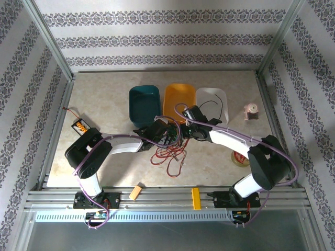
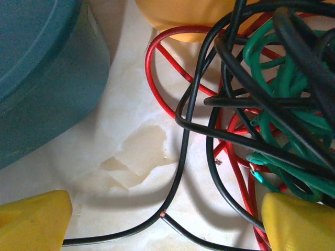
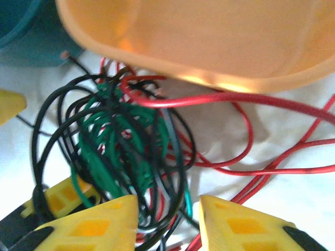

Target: Untangle the cables

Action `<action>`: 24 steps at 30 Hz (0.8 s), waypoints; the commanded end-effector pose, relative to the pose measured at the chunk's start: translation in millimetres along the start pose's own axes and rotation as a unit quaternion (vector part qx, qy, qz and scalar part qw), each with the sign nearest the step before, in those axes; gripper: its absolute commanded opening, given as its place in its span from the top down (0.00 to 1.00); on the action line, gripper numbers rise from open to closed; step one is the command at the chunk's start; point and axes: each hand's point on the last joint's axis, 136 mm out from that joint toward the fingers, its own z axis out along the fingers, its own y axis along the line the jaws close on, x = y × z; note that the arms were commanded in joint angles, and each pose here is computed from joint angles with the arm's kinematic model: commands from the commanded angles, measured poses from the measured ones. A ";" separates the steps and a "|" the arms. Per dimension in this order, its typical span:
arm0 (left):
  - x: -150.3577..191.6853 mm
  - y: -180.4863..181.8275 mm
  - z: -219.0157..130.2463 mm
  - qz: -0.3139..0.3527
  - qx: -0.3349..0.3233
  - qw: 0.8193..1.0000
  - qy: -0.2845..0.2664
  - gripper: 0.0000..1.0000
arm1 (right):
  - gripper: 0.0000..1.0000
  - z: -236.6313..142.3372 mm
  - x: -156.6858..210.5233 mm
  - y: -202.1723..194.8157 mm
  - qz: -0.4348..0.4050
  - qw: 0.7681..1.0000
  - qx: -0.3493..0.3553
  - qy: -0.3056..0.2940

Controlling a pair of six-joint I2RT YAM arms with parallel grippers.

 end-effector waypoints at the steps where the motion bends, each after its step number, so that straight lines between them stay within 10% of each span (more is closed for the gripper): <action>1: 0.2 -3.6 -0.1 0.006 -0.005 1.000 0.004 0.06 | 0.69 5.2 -12.6 -1.1 0.031 0.999 -0.004 -0.008; 9: 0.4 -2.3 -0.3 0.006 -0.008 1.000 0.002 0.06 | 0.97 13.3 -9.8 0.9 0.039 0.999 -0.013 0.006; 24: 6.1 21.2 4.1 -0.009 -0.084 0.996 0.026 0.07 | 1.00 -60.4 -6.3 -84.4 0.111 0.975 0.134 -0.134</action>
